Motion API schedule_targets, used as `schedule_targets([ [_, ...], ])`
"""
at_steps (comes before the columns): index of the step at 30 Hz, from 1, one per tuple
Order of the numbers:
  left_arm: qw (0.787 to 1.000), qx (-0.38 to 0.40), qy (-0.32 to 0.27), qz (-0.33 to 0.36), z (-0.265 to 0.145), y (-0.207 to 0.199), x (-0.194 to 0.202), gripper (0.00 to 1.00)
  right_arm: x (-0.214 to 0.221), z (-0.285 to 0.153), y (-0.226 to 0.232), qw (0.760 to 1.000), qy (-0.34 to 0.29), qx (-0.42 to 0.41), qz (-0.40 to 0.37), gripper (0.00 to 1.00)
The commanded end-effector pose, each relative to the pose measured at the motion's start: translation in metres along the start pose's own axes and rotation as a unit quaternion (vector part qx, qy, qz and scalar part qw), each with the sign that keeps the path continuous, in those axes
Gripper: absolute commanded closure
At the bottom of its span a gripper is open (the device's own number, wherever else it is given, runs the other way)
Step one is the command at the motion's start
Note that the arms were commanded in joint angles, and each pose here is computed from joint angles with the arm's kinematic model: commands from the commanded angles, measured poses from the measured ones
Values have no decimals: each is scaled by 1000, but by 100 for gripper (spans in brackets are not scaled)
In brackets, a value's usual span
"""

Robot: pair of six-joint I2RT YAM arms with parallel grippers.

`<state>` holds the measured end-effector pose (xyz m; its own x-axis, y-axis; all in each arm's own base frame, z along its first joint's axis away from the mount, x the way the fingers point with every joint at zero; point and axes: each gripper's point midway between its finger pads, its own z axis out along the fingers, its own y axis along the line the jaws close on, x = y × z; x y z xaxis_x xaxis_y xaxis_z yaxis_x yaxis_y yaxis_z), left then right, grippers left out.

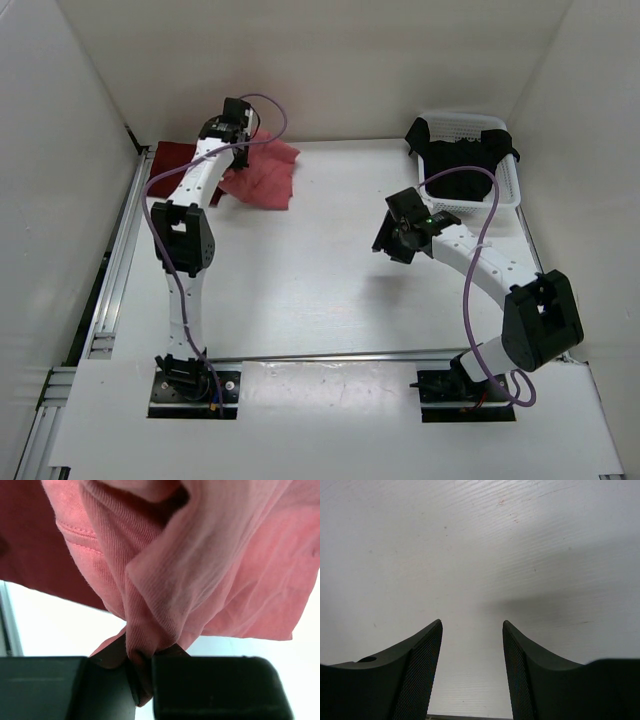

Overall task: Fold and stack the t-shirts
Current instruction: Put the neatly folded tshirt into the corner of the board with the left arm

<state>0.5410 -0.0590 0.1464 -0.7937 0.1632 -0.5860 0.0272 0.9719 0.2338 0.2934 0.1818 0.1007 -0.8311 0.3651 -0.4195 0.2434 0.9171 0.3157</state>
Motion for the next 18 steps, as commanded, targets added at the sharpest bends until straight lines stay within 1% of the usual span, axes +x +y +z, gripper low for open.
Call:
schedule_targets([
  [1, 995, -79, -48, -31, -2, 42, -30, 90, -10, -5, 0, 1000, -14, 4, -5, 44],
  [2, 995, -79, -47, -31, 0, 41, -28, 90, -8, -5, -2, 1000, -11, 7, -6, 44],
  [3, 994, -89, -51, -38, 1, 50, -28, 90, -8, -5, -2, 1000, -11, 7, -6, 44],
  [5, 992, -93, -65, -48, -9, 60, -36, 90, -7, -4, -6, 1000, -11, 14, -6, 44],
  [7, 991, -101, -66, -58, -11, 75, -36, 90, -4, -2, -9, 1000, -8, 17, -11, 44],
  [8, 991, -101, -66, -58, -11, 75, -36, 90, -3, 1, -10, 1000, -5, 21, -12, 44],
  [14, 986, -126, -66, -88, -10, 119, -33, 90, -3, 2, -7, 1000, -1, 18, -12, 44],
  [17, 984, -132, -66, -101, -10, 136, -32, 90, -1, 4, -8, 1000, 2, 22, -13, 44],
  [18, 984, -132, -66, -101, -10, 136, -32, 90, -4, 3, -6, 1000, -1, 18, -12, 44],
])
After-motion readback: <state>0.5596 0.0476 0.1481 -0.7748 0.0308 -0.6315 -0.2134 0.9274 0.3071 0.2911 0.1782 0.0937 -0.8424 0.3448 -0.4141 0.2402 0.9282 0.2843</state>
